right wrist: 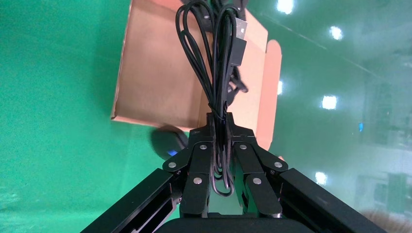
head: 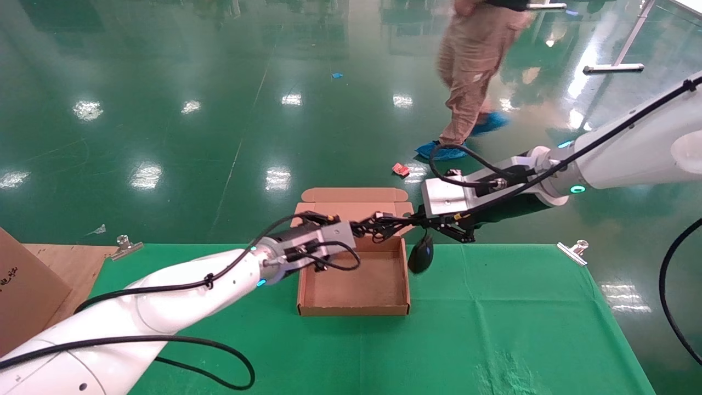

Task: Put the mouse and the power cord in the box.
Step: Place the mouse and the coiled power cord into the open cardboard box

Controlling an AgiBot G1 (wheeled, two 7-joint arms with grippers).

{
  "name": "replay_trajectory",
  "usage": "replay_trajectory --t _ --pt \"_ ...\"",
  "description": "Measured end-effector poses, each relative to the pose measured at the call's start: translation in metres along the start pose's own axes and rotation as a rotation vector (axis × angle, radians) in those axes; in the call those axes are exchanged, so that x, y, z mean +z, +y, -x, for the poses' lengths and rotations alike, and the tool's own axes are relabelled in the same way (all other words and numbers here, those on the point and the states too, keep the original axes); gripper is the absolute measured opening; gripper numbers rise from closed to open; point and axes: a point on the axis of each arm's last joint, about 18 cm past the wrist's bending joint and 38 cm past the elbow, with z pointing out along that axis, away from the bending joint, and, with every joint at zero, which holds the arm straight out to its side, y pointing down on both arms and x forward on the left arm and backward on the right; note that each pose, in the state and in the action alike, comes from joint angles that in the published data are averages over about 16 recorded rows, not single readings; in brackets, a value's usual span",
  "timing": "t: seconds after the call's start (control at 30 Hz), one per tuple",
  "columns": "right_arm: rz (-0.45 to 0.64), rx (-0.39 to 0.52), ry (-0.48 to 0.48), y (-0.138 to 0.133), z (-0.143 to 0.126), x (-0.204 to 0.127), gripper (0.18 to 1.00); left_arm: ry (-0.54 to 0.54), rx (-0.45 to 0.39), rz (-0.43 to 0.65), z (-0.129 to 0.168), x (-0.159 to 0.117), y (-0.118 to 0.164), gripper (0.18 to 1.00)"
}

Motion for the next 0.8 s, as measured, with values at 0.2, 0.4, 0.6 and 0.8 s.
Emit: replay_trajectory --t 0.2,0.4,0.6,0.8 --pt "0.005 0.01 0.006 0.004 0.002 0.002 0.212 0.058 -0.04 -0.031 -0.014 0.001 -0.01 0.332" --pt "-0.001 0.016 0.009 0.004 0.003 0.003 0.212 0.081 -0.048 -0.042 -0.016 0.001 -0.015 0.346" --pt "-0.014 0.017 0.007 0.001 0.003 0.004 0.212 0.081 -0.048 -0.042 -0.016 0.001 -0.015 0.384" --pt "-0.029 0.01 0.002 -0.006 0.002 0.006 0.212 0.073 -0.074 -0.056 -0.011 0.0 -0.019 0.451"
